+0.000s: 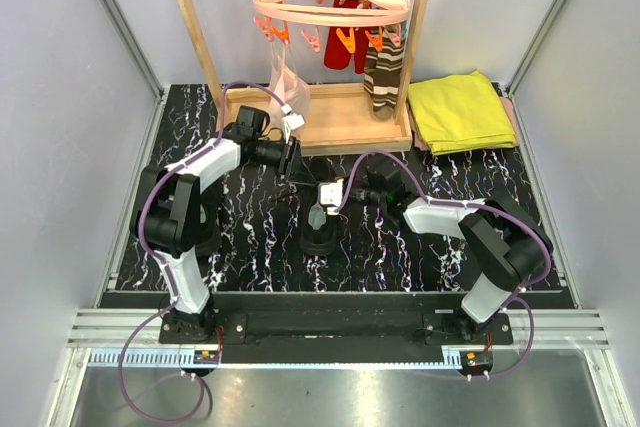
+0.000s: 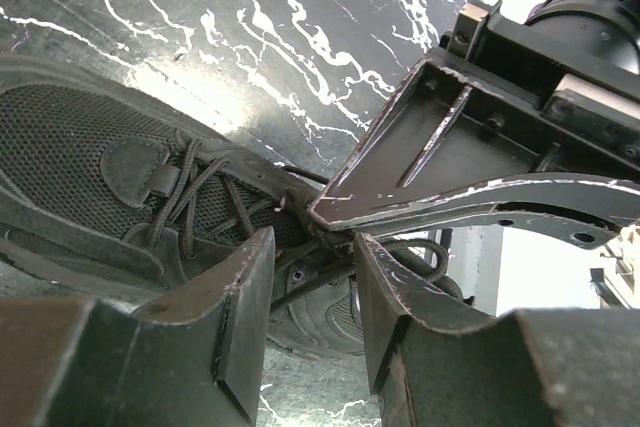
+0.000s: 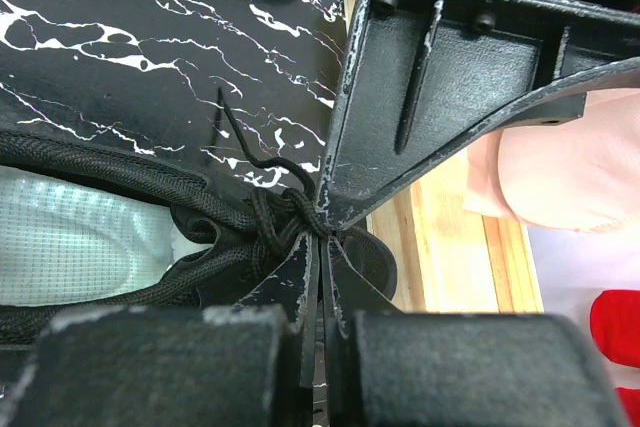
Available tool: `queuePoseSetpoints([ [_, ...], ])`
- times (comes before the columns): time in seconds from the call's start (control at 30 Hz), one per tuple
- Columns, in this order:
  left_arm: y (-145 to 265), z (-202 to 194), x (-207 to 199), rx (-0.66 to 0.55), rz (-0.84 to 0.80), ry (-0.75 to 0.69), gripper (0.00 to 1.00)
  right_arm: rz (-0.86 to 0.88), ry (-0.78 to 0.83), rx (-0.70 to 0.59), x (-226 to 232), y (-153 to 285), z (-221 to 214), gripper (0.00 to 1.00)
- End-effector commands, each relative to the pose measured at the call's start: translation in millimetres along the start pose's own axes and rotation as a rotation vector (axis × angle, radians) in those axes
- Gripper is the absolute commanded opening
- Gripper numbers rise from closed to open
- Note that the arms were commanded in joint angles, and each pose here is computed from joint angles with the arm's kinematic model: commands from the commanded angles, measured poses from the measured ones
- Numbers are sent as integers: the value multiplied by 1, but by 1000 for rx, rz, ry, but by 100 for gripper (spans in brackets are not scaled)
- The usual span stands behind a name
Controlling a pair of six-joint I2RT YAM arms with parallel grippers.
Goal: Tie the shoes
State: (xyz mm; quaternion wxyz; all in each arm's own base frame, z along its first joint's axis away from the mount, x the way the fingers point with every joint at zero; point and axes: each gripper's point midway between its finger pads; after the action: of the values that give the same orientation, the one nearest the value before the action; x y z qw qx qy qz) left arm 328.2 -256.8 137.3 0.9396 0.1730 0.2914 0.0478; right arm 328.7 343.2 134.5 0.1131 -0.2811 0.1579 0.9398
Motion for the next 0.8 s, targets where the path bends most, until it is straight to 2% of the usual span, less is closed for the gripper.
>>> queuePoseSetpoints([
  [0.0,1,17,-7,-37,-53,-54,41,-20,55,-59,-9,-2,22,0],
  [0.47,-6,11,0,-18,-45,-35,37,-54,40,-84,-17,-1,28,0],
  [0.57,-6,11,-2,-22,-57,-45,19,-53,40,-81,-16,-1,27,0],
  [0.6,-5,11,-4,-24,-61,-45,9,-52,40,-82,-16,-1,28,0],
  [0.67,-4,13,-5,-30,-70,-50,0,-53,40,-78,-16,-1,27,0],
  [0.77,0,17,-5,-39,-55,-62,0,-56,38,-66,-16,-1,25,1],
])
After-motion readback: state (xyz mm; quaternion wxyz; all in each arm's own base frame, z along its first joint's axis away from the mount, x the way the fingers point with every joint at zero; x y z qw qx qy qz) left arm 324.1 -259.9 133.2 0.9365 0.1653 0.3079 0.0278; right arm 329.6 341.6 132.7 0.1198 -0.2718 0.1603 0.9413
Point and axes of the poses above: each gripper's point midway between its finger pads, its own y axis back along the fingers, its own x axis along the line the jaws close on, z = x × y, and after that the axes turned 11 degrees about -y, right-handed
